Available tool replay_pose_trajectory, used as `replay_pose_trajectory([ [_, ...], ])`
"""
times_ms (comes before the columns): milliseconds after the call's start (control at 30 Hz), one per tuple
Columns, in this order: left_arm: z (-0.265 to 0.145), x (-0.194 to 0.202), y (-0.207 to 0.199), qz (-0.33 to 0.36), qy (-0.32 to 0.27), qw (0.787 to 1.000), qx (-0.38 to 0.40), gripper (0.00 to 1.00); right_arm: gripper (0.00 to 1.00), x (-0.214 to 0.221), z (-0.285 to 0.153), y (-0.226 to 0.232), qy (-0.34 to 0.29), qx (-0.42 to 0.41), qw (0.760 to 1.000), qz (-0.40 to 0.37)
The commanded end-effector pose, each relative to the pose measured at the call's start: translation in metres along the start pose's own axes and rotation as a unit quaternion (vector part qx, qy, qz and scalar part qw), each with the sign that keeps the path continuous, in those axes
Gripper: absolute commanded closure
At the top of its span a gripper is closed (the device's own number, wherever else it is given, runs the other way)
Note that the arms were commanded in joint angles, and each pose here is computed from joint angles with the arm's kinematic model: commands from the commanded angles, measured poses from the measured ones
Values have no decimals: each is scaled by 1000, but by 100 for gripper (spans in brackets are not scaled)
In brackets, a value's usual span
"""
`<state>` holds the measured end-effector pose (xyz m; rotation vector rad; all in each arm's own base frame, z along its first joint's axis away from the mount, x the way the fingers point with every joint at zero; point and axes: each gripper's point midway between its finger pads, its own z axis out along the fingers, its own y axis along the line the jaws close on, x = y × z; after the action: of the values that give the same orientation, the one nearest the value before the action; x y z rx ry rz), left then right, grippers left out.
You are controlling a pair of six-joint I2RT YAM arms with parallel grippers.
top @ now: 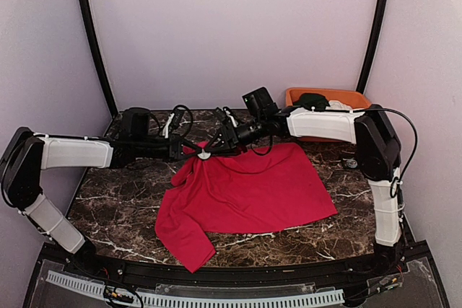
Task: Pin the brooch onto the clothing
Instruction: Pin the brooch onto the flattened clothing.
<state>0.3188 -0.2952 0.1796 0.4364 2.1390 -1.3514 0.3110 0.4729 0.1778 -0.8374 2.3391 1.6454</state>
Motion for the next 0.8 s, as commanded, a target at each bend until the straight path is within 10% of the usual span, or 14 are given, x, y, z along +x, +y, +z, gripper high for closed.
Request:
replay_pose_trajectory([
  [0, 2, -4, -8, 10, -3, 1000, 18, 99, 60, -4, 3, 0, -7, 16, 1000, -12],
  [767, 2, -4, -8, 3, -12, 1000, 22, 99, 60, -11, 16, -6, -24, 34, 999, -1],
])
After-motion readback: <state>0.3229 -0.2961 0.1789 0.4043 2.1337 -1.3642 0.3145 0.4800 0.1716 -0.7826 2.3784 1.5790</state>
